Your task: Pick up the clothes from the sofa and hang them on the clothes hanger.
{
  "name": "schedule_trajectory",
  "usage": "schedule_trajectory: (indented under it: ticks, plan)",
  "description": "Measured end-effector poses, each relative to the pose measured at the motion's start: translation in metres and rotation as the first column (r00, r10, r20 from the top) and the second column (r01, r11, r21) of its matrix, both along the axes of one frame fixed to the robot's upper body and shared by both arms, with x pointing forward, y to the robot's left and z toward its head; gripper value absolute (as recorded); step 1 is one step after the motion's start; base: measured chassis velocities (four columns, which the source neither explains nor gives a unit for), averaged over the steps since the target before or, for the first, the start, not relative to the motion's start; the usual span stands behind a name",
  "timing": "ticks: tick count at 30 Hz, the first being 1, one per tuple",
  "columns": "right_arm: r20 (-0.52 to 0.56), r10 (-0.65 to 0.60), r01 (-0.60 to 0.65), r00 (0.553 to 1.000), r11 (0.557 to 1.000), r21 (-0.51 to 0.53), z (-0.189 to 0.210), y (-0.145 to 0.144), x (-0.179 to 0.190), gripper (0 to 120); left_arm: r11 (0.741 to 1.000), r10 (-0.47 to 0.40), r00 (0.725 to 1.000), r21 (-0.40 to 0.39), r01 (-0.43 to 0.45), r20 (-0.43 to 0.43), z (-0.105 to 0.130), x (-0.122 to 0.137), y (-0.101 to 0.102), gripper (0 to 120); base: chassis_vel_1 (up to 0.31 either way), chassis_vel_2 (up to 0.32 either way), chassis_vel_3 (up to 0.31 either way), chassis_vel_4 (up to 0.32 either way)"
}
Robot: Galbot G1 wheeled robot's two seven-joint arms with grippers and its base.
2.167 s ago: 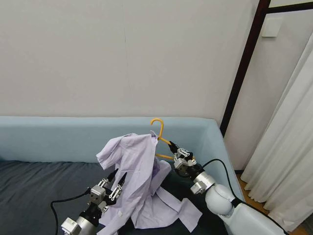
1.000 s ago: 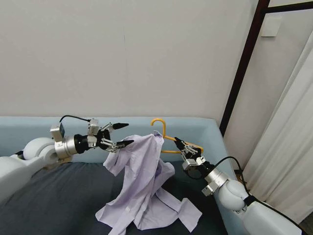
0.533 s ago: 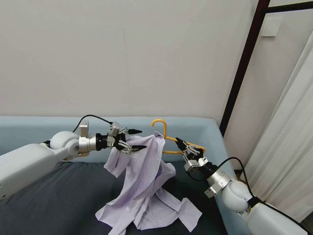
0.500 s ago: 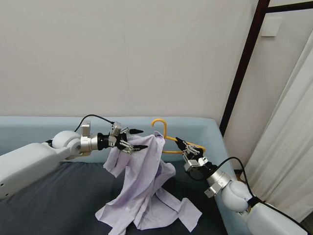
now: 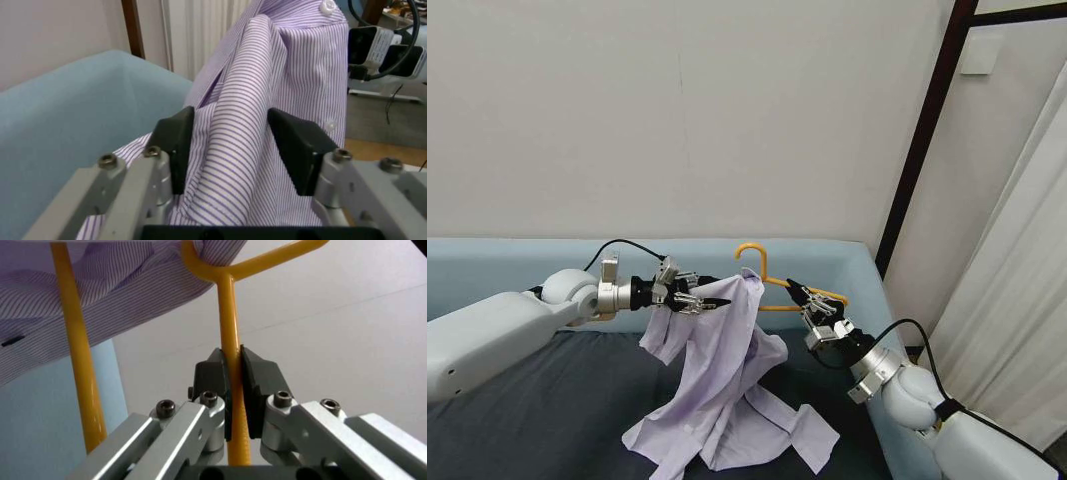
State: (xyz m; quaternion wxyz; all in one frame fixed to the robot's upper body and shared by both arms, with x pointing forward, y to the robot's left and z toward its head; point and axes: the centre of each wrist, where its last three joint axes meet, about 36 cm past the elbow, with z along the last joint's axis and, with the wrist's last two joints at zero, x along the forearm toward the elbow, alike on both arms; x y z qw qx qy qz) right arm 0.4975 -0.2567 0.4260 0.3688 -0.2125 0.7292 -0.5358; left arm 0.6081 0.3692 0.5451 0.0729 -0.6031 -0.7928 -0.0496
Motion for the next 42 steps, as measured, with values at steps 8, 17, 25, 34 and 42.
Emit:
schedule_trajectory:
  ticks: [8, 17, 25, 34, 42]
  plan:
    - [-0.003, 0.032, -0.032, 0.999, 0.999, -0.016, -0.008, 0.006, -0.002, 5, 1.0, -0.004, 1.0, 0.003, 0.004, -0.017, -0.01, -0.011, 0.003, 14, 0.0, 0.0, 0.0, 0.0]
    - [0.0, 0.048, -0.048, 0.999, 0.999, -0.015, -0.011, 0.01, -0.004, 5, 1.0, -0.008, 1.0, 0.017, 0.009, -0.013, -0.017, -0.021, 0.009, 8, 0.0, 0.0, 0.0, 0.0]
    - [-0.042, 0.045, -0.043, 0.998, 0.997, 0.067, -0.015, 0.018, -0.021, 31, 0.998, 0.051, 0.998, 0.041, -0.052, 0.029, -0.026, -0.02, 0.023, 7, 0.0, 0.0, 0.0, 0.0]
    - [-0.223, 0.074, -0.024, 0.972, 0.976, 0.217, -0.027, 0.018, -0.082, 61, 0.992, 0.104, 0.989, 0.053, -0.11, 0.105, -0.025, -0.02, 0.045, 7, 0.0, 0.0, 0.0, 0.0]
    - [-0.638, -0.014, 0.179, 0.77, 0.964, 0.194, -0.097, 0.0, -0.105, 90, 0.985, 0.154, 0.975, 0.053, -0.165, 0.162, -0.031, -0.042, 0.082, 7, 0.0, 0.0, 0.0, 0.0]
